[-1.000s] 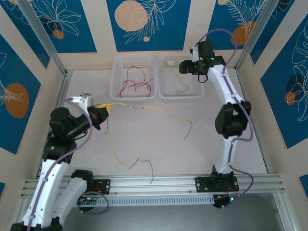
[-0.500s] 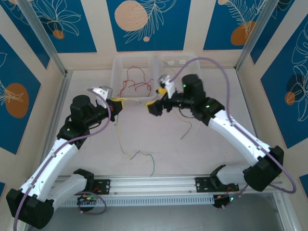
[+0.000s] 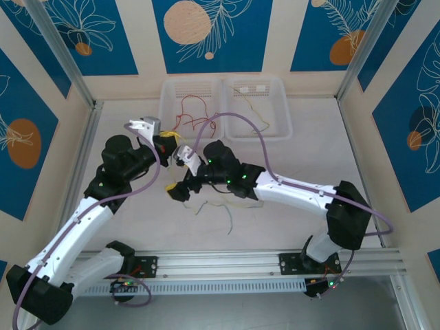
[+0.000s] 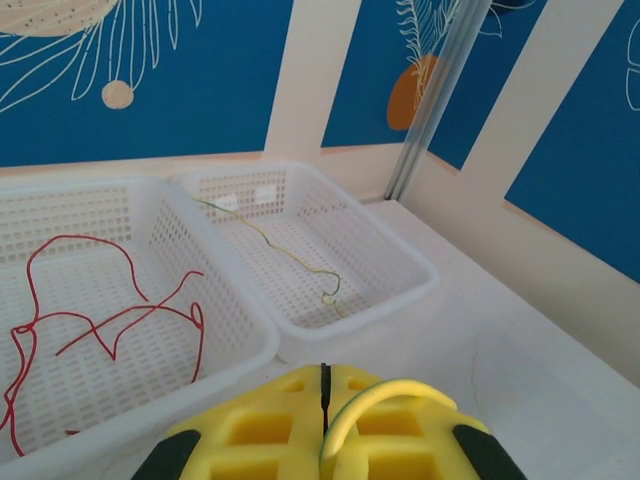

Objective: Untangle the cables

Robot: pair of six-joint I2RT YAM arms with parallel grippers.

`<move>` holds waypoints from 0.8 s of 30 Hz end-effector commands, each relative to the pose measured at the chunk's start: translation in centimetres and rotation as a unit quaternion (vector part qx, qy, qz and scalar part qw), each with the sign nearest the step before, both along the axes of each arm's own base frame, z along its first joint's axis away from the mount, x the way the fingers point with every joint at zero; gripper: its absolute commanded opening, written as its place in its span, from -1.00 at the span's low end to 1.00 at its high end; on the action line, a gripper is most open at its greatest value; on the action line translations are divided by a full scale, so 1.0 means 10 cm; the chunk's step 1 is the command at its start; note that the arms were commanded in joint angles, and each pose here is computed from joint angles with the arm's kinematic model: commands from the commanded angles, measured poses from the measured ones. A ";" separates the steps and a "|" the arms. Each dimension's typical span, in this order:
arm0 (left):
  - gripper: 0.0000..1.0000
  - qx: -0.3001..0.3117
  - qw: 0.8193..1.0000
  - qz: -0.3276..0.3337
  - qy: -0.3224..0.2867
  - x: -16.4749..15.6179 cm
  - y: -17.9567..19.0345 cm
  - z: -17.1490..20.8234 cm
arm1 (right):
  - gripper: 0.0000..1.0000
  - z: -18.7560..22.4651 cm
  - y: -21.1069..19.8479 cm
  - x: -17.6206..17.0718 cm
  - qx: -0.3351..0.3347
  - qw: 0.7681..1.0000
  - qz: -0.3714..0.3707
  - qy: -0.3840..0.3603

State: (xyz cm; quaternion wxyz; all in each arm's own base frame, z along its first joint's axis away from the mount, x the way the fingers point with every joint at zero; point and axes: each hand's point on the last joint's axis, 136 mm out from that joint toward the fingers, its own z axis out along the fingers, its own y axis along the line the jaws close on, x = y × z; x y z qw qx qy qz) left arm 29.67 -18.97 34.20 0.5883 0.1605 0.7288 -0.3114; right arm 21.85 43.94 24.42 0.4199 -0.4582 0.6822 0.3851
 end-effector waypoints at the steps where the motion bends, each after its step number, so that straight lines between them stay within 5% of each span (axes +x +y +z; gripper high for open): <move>1: -1.00 -0.039 0.999 0.004 -0.025 -0.03 -0.03 0.18 | 0.99 0.19 0.18 0.19 0.062 0.996 -0.056 -0.029; 4: -1.00 -0.048 0.999 0.002 -0.025 -0.05 -0.06 0.19 | 0.96 0.14 0.33 0.27 0.079 0.993 -0.080 -0.040; 6: -1.00 -0.046 0.999 -0.001 -0.020 -0.07 -0.07 0.18 | 0.77 0.07 0.41 0.34 0.069 0.991 -0.102 -0.048; 14: -1.00 -0.052 0.998 0.011 -0.032 -0.18 0.02 0.23 | -0.96 -0.04 0.37 0.56 0.055 0.986 -0.149 -0.049; 16: -1.00 -0.051 0.998 0.027 -0.034 -0.18 0.08 0.24 | -1.00 -0.02 0.36 0.55 0.055 0.986 -0.145 -0.051; 18: -0.55 -0.049 0.997 0.036 -0.038 -0.18 0.13 0.25 | -1.00 0.00 0.34 0.53 0.055 0.988 -0.135 -0.047; 21: -0.55 -0.047 0.997 0.037 -0.042 -0.20 0.14 0.24 | -1.00 0.05 0.29 0.48 0.062 0.990 -0.122 -0.044; 24: -0.06 -0.053 0.996 0.050 -0.047 -0.20 0.19 0.25 | -1.00 0.07 0.15 0.48 0.076 0.990 -0.117 -0.028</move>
